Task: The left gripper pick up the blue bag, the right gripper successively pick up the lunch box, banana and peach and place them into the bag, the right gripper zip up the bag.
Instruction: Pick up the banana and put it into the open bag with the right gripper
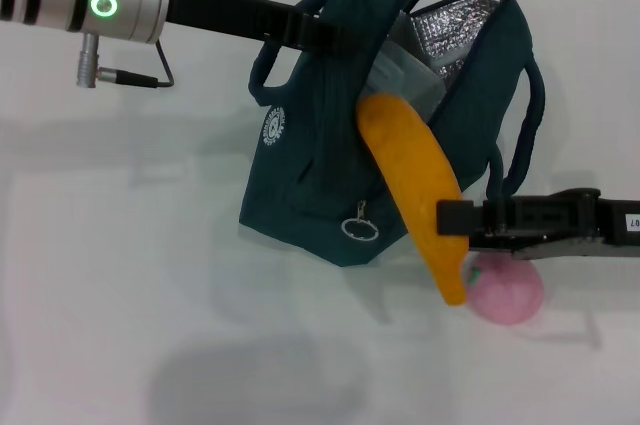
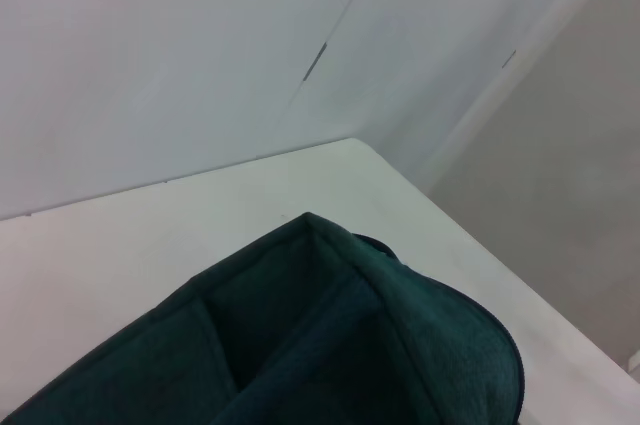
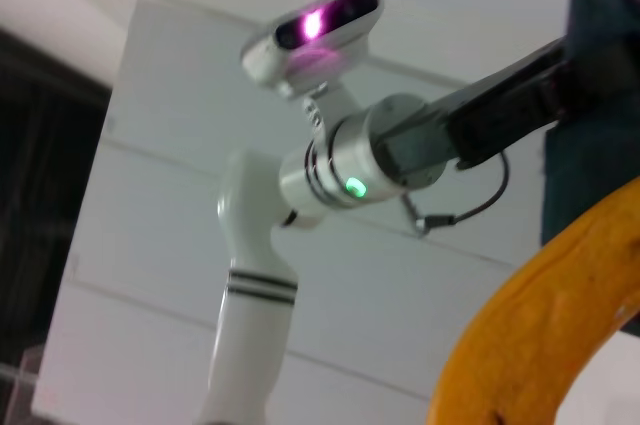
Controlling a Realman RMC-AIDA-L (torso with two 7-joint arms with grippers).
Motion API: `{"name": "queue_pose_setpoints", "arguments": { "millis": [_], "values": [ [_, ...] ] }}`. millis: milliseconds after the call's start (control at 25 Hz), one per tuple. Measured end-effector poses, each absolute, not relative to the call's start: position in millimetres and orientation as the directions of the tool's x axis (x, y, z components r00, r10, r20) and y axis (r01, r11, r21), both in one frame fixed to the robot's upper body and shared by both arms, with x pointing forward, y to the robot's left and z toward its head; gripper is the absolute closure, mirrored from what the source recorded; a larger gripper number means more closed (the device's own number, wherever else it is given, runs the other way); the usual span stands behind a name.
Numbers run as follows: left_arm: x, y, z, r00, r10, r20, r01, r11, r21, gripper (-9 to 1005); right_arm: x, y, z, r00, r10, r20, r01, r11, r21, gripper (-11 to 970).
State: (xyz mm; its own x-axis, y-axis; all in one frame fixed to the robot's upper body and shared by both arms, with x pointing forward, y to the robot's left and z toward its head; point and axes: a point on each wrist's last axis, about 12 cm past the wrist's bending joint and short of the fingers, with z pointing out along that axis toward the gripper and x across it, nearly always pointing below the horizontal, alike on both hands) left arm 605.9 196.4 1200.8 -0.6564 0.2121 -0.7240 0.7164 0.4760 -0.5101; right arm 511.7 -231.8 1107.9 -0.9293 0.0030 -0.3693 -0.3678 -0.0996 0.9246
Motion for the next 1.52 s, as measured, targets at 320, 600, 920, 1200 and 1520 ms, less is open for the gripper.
{"name": "queue_pose_setpoints", "arguments": {
  "millis": [320, 600, 920, 1200, 1520],
  "values": [
    [604, 202, 1197, -0.665, 0.203, -0.719, 0.706, 0.484, -0.517, 911, 505, -232, 1098, -0.962, 0.108, -0.251, -0.265, -0.15, 0.952, 436],
    [602, 202, 1196, -0.662, 0.209, -0.72, 0.712, 0.475, -0.516, 909, 501, -238, 1092, -0.968, 0.19, -0.161, -0.197, -0.184, 0.963, 428],
    [601, 203, 1195, -0.663, 0.211, -0.719, 0.712, 0.474, -0.518, 908, 503, -237, 1092, -0.977, 0.149, -0.155, -0.177, -0.15, 0.973, 419],
    [597, 208, 1189, -0.672, 0.21, -0.71, 0.705, 0.475, -0.526, 907, 508, -248, 1103, -0.945, 0.233, -0.23, -0.275, -0.187, 0.943, 411],
    [595, 209, 1189, -0.669, 0.197, -0.716, 0.707, 0.464, -0.534, 905, 509, -255, 1100, -0.931, 0.264, -0.253, -0.297, -0.142, 0.944, 402]
  ]
}}
